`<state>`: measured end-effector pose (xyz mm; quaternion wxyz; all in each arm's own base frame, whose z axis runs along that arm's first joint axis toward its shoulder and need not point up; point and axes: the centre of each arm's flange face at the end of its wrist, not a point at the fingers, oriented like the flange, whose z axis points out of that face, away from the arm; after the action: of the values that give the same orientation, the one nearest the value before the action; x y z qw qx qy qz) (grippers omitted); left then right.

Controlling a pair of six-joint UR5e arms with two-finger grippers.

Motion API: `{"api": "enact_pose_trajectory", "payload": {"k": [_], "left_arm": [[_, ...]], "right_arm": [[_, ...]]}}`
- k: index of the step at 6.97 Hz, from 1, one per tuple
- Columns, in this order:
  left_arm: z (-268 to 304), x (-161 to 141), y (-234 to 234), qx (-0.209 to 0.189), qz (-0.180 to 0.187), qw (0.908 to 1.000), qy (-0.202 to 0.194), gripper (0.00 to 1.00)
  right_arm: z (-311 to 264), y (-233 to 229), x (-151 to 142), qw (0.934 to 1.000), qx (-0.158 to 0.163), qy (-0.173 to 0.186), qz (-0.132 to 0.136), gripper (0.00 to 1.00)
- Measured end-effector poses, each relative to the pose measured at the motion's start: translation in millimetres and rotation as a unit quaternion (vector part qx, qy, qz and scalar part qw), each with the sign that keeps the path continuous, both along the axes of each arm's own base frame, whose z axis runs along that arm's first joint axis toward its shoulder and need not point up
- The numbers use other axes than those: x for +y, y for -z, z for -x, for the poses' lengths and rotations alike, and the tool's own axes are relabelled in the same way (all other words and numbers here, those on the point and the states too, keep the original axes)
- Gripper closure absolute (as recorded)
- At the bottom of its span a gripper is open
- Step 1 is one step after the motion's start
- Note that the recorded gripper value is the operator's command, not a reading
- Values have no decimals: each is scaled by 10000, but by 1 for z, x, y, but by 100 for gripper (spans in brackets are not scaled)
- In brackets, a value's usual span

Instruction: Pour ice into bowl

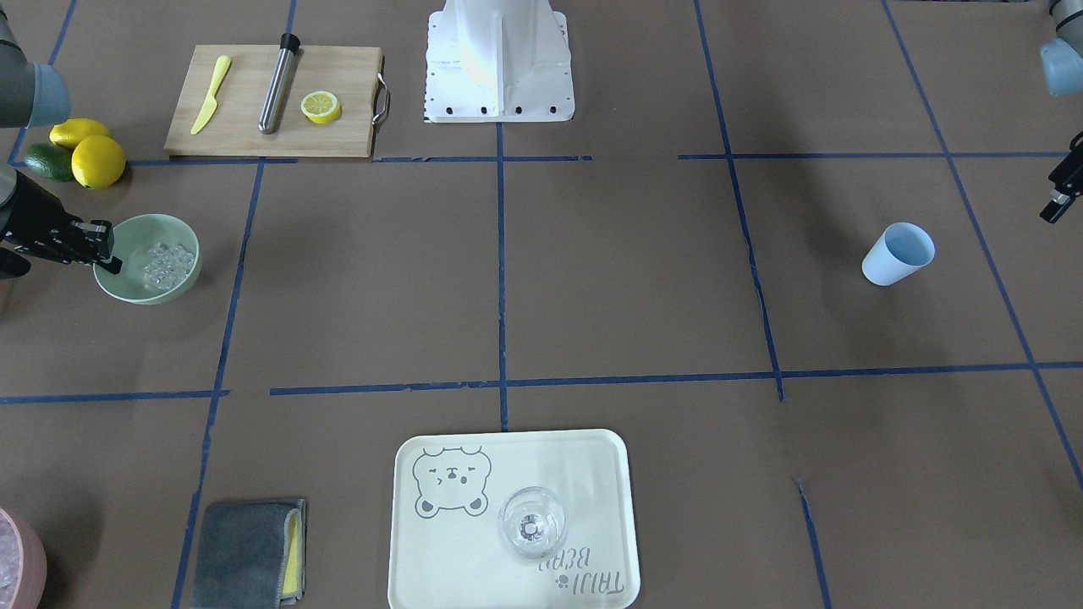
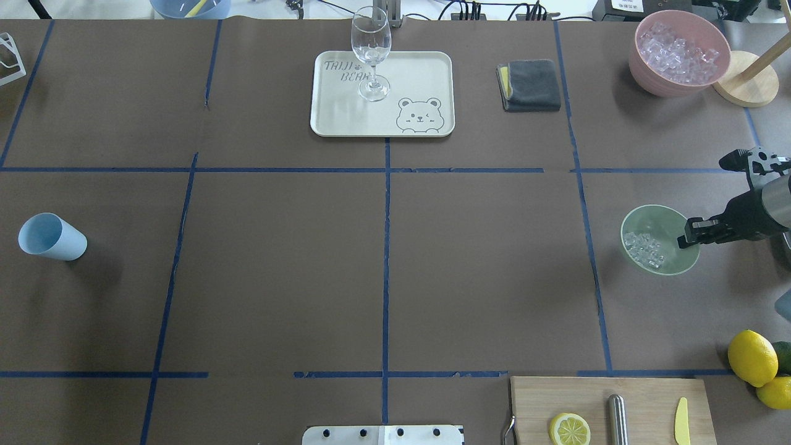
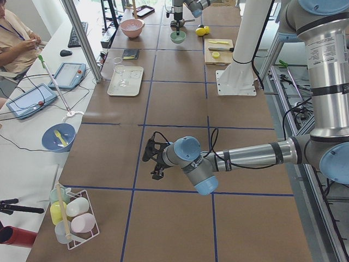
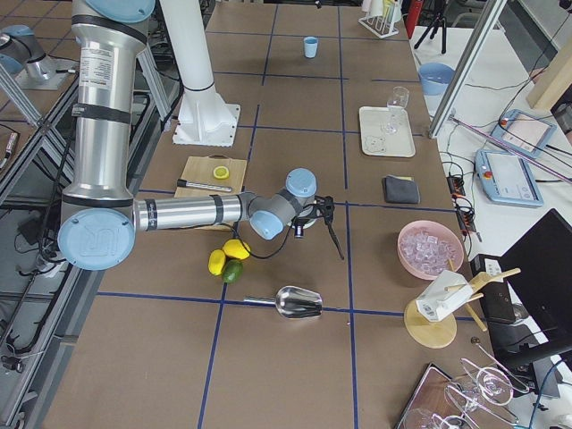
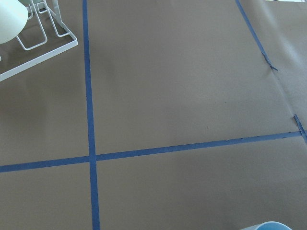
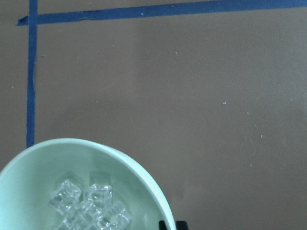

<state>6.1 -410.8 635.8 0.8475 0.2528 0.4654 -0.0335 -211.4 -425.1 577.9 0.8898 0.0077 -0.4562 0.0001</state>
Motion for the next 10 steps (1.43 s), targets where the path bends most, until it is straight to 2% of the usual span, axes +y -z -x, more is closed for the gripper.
{"api": "enact_pose_trajectory", "payload": {"k": [4, 5, 6, 8, 10], "left_arm": [[0, 0, 1, -3, -17, 10000, 0, 0], [0, 0, 1, -4, -18, 10000, 1, 0], [0, 0, 1, -5, -18, 10000, 1, 0], [0, 0, 1, -5, -19, 10000, 2, 0], [0, 0, 2, -3, -24, 10000, 0, 0]], "right_arm": [[9, -4, 3, 9999, 11, 112, 32, 99], [11, -7, 3, 9999, 30, 130, 43, 80], [11, -9, 3, 9999, 41, 145, 43, 1], [11, -8, 3, 9999, 26, 152, 20, 0], [4, 9, 2, 9997, -151, 172, -47, 0]]}}
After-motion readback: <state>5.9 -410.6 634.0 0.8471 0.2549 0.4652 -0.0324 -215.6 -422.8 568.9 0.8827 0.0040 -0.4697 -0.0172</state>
